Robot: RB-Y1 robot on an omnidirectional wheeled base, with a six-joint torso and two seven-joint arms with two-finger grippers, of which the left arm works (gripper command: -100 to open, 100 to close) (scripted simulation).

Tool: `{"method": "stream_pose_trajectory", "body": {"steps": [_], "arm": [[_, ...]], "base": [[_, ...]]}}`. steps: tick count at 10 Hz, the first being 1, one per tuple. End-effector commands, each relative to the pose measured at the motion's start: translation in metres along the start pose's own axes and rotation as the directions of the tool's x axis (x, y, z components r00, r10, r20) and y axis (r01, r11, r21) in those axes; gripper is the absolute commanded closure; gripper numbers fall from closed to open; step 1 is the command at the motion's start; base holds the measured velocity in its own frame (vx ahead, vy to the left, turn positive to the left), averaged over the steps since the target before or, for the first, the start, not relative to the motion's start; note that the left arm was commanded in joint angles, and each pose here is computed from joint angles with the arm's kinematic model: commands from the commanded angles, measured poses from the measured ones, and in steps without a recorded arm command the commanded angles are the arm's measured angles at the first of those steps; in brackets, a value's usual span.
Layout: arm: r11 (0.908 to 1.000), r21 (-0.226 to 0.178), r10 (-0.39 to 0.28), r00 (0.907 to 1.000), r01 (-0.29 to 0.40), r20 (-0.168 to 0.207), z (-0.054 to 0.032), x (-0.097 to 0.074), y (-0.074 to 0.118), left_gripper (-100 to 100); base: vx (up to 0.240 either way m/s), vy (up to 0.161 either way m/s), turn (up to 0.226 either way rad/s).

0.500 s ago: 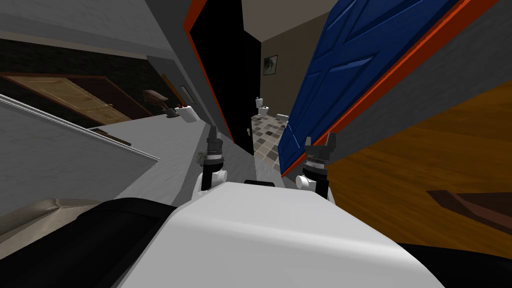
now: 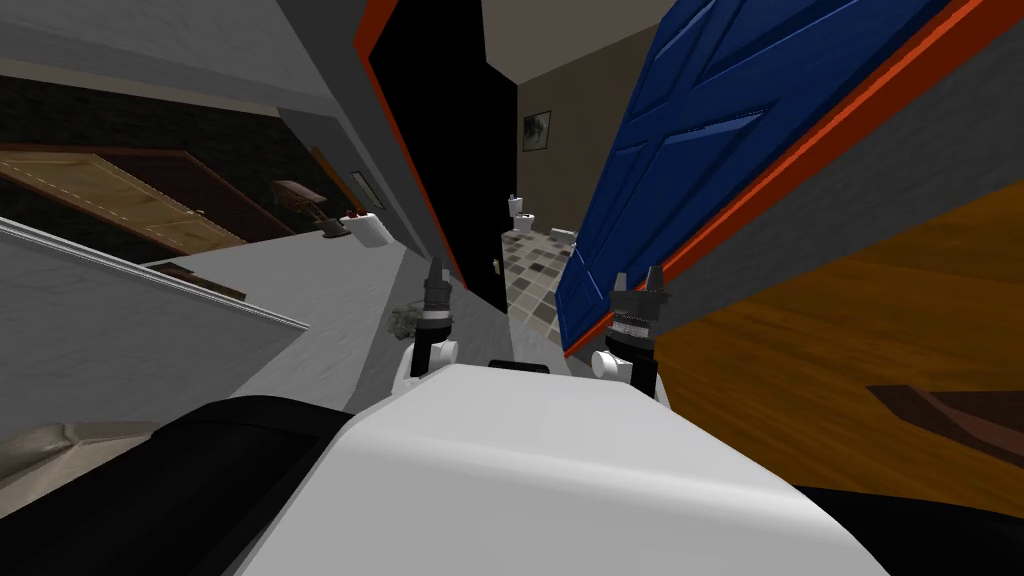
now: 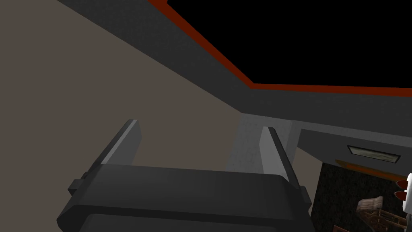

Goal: Push the door open

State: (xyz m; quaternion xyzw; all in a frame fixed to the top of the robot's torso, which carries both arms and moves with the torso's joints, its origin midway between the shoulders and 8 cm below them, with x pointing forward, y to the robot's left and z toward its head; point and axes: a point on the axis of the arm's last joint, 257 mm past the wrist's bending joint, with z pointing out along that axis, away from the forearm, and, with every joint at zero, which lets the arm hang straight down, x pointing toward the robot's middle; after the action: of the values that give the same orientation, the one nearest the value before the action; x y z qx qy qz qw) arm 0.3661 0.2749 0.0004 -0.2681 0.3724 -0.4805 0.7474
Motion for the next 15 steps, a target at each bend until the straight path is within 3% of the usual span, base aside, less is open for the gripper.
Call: {"method": "stream_pose_trajectory", "body": {"steps": [1, 7, 12, 15], "arm": [[0.9998, -0.012, -0.013, 0.9999, 0.013, -0.011, -0.001, 0.007, 0.01, -100], [0.9948, -0.074, -0.074, 0.9957, 0.07, -0.056, -0.0119, 0.036, 0.054, -100], [0.9854, -0.128, -0.124, 0.9884, 0.112, -0.088, -0.0238, 0.06, 0.087, -100], [0.9753, -0.167, -0.163, 0.9805, 0.144, -0.109, -0.0341, 0.079, 0.11, -100]], "base": [[0.088, 0.074, -0.053], [0.09, 0.066, -0.069], [0.086, 0.095, -0.073], [0.059, 0.067, -0.088]]}}
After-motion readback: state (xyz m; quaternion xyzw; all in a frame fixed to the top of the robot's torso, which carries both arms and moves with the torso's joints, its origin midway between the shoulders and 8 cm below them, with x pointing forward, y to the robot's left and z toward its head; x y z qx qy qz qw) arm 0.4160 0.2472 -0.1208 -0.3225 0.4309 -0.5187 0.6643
